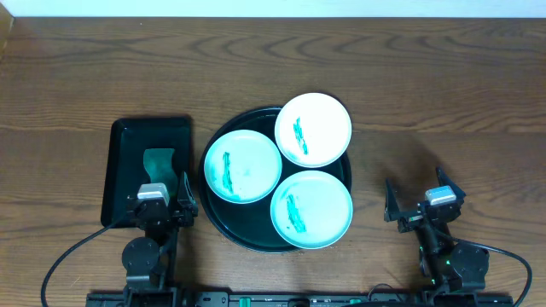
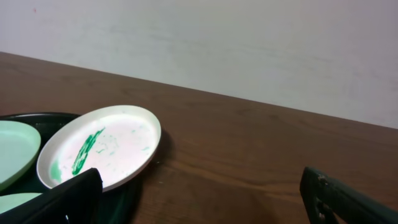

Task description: Clean dirty plates on tray and stack at the side

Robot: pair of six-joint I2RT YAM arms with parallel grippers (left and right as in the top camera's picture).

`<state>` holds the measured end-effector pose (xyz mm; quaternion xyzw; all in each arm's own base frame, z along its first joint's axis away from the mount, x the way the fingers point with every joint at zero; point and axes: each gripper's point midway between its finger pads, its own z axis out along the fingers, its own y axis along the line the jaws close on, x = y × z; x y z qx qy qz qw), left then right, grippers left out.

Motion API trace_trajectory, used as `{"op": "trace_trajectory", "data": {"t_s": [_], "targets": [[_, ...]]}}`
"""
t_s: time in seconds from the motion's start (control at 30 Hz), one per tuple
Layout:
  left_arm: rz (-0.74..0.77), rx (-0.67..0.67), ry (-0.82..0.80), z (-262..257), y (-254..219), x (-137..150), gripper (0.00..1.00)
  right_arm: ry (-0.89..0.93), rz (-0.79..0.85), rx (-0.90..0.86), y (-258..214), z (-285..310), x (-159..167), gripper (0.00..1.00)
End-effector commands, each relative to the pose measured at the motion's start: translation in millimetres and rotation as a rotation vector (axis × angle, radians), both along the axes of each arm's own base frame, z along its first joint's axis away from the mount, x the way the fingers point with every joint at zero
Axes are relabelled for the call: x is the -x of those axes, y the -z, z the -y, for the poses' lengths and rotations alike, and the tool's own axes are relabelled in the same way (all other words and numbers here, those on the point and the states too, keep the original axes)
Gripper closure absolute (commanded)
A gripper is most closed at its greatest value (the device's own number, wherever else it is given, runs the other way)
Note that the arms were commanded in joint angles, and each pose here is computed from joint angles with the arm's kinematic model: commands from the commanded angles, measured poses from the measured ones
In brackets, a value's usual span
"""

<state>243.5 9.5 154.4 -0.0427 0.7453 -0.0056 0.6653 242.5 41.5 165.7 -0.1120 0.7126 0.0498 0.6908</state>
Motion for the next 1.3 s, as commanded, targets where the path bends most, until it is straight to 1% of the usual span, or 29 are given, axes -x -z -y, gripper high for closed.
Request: {"op": "trace_trajectory", "data": {"t_s": [0.0, 0.3, 0.47, 0.67, 0.9, 1.27], "targets": [[0.033, -0.012, -0.016, -3.0, -19.1, 2.9, 0.27, -0.014, 0.042, -0.003, -19.5, -1.6, 3.1, 0.01], [0.028, -0.012, -0.016, -2.9, -48.0, 6.6, 0.27, -0.04, 0.038, -0.003, -38.4, -5.8, 4.7, 0.01], [0.003, -0.011, -0.015, -2.8, -61.5, 3.2, 0.28, -0.044, 0.0, -0.003, -49.0, -6.6, 1.1, 0.01], [-0.099, -0.01, -0.014, -2.8, -71.0, -0.7, 0.28, -0.061, -0.11, -0.004, -58.6, -9.8, -7.8, 0.01], [-0.207, -0.005, -0.006, -1.5, -85.3, -5.8, 0.27, -0.064, -0.222, -0.005, -77.0, -10.8, -25.4, 0.01], [-0.392, 0.015, -0.007, -0.9, -98.5, -10.1, 0.28, -0.167, -0.43, -0.034, -84.3, -28.8, -46.5, 0.01]]}}
